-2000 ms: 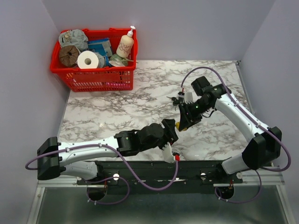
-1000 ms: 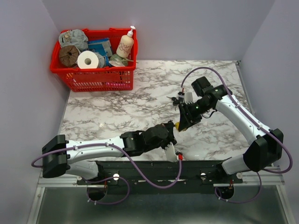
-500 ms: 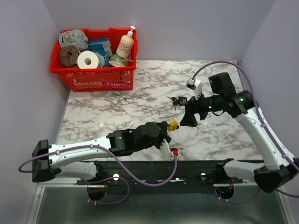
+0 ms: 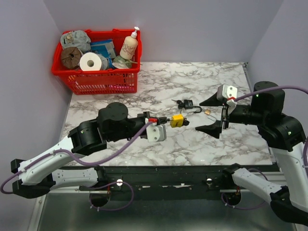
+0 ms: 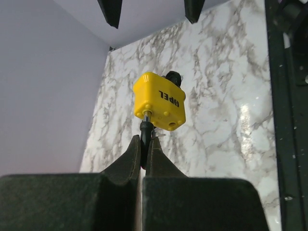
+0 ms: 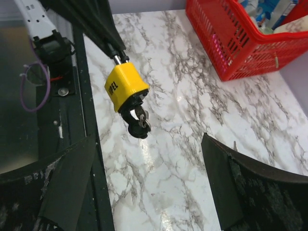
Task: Lock with the key
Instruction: Lock the lock.
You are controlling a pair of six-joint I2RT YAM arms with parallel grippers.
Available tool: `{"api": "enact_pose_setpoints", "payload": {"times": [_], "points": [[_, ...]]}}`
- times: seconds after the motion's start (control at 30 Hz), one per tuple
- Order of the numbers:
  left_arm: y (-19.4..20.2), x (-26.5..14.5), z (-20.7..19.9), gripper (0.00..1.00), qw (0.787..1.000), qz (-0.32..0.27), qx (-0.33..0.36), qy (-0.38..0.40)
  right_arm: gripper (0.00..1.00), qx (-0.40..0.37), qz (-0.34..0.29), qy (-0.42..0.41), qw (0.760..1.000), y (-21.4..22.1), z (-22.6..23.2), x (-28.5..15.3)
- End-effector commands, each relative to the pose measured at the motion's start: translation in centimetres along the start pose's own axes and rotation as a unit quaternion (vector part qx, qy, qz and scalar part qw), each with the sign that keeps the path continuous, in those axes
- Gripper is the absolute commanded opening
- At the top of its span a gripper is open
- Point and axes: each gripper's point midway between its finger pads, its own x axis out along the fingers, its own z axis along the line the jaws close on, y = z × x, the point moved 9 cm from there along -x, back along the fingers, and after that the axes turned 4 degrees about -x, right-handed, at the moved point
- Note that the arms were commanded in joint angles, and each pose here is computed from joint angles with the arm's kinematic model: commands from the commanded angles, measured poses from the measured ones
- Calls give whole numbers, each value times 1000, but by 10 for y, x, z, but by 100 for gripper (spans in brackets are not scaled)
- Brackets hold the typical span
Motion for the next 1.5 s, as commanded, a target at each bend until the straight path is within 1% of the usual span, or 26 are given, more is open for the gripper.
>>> {"api": "enact_pose_setpoints", "payload": {"times": [0.0,0.07,0.1,0.13,0.2,0.3,0.33,0.4,0.43,0.47,0.5,0.57,0.73,0.93,0.97,1.0,1.07,1.1,1.2,1.27,1.37,1.4,1.47], "points": [[-16,-13,-12,0,989,-46,-112,90,100,-7,10,-88,996,3,3,7],[-21,-16,-13,0,984,-66,-129,103,100,8,2,-109,994,0,5,9],[-21,-17,-11,0,981,-67,-154,100,100,12,-9,-121,993,-3,6,11],[-21,-15,-10,0,978,-73,-164,103,100,12,-16,-125,992,-5,6,12],[-19,-16,-7,0,969,-76,-206,112,100,19,-16,-141,990,-5,5,17],[-14,-14,-4,0,959,-78,-249,115,100,37,-16,-169,985,-7,9,23],[-12,-15,2,0,953,-82,-275,101,100,40,-14,-174,984,-7,10,25],[-7,-13,6,0,948,-84,-291,95,100,34,-6,-186,982,-6,17,30],[-8,-13,8,0,939,-89,-317,95,100,27,-5,-185,982,-6,17,33],[-6,-12,8,0,937,-90,-324,98,100,27,0,-195,980,-4,22,39],[-6,-12,8,0,935,-93,-326,104,100,25,8,-187,982,-2,21,42],[-6,-10,7,0,927,-100,-343,111,100,18,5,-184,983,-3,21,51],[-9,-13,3,0,923,-112,-344,131,100,8,5,-156,988,0,15,68],[-6,-16,-1,0,918,-112,-352,142,99,8,4,-129,992,0,9,72],[-6,-16,-1,0,918,-113,-353,141,98,12,6,-131,991,2,9,73],[-5,-16,0,0,918,-114,-355,136,92,14,8,-137,990,3,10,73],[-5,-16,4,0,914,-120,-366,129,86,22,13,-159,987,9,15,75],[-6,-16,5,0,912,-123,-369,129,81,23,12,-162,986,10,16,74],[-7,-14,8,0,908,-127,-380,125,75,26,11,-168,985,11,17,75],[-6,-13,9,0,905,-130,-385,122,74,28,12,-172,985,11,16,77],[-5,-11,9,0,903,-134,-389,121,68,29,10,-174,984,8,15,79],[-5,-11,10,0,902,-134,-393,119,63,29,9,-175,984,7,15,79],[-4,-11,10,0,902,-135,-394,115,57,29,7,-180,983,6,15,80]]}}
